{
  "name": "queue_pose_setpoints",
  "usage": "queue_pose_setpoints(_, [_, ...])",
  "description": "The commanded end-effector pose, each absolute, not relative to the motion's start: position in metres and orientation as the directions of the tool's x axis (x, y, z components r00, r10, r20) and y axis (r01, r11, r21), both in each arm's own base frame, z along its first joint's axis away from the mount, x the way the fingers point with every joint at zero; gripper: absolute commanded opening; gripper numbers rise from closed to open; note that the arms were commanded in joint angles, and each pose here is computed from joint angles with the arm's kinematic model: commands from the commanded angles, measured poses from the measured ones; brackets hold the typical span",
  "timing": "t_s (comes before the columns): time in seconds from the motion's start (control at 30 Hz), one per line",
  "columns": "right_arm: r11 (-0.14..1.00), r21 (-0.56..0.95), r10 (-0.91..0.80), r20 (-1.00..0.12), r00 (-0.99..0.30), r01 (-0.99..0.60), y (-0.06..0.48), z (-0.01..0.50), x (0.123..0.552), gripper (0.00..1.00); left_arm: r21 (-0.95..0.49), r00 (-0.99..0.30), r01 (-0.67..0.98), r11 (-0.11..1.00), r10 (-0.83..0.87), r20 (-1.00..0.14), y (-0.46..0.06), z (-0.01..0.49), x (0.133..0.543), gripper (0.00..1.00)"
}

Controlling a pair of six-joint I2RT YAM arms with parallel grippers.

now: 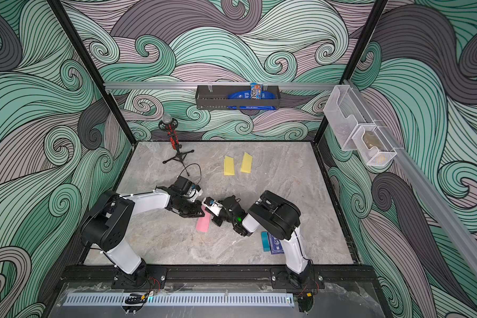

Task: Fold the square paper along the opposite sides
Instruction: Smooth out the paper at the center of the board.

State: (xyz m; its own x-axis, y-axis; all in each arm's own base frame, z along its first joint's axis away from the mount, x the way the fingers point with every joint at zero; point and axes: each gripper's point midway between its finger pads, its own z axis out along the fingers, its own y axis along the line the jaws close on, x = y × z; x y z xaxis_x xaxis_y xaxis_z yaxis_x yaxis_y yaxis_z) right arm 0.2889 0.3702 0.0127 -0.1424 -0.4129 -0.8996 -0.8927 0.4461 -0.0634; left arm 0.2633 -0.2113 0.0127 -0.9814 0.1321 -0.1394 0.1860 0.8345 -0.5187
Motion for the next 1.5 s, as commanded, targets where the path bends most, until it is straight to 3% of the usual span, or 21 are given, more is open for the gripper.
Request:
queue_pose_setpoints(0.0, [0.452,-0.066,-0.458,-0.873,-0.169,-0.89,0.363,-0.006,0.29,0.0,-0.447,-0.99,0.138,0.884,0.12,-0.067,-0.195,-0.01,0.254,0.0])
queue_pose_setpoints(0.67, [0.532,-0.115,-0.522,-0.825,-0.218,-0.839,0.327,-0.027,0.305,0.0,-0.448,-0.99,0.138,0.883,0.12,-0.067,-0.195,-0.01,0.254,0.0])
queue_pose_setpoints(1.1, [0.523,-0.09,-0.501,-0.837,-0.22,-0.847,0.325,-0.021,0.305,0.0,-0.451,-0.99,0.139,0.882,0.121,-0.071,-0.196,-0.009,0.256,0.0])
queue_pose_setpoints(1.3, [0.411,-0.031,-0.298,-0.949,-0.102,-0.911,0.352,0.065,0.288,0.03,-0.45,-0.991,0.135,0.883,0.121,-0.061,-0.195,-0.012,0.254,0.0])
queue_pose_setpoints(1.47, [0.338,-0.043,-0.342,-0.936,-0.081,-0.94,0.363,0.053,0.265,0.03,-0.449,-0.991,0.133,0.883,0.119,-0.06,-0.195,-0.012,0.255,0.0])
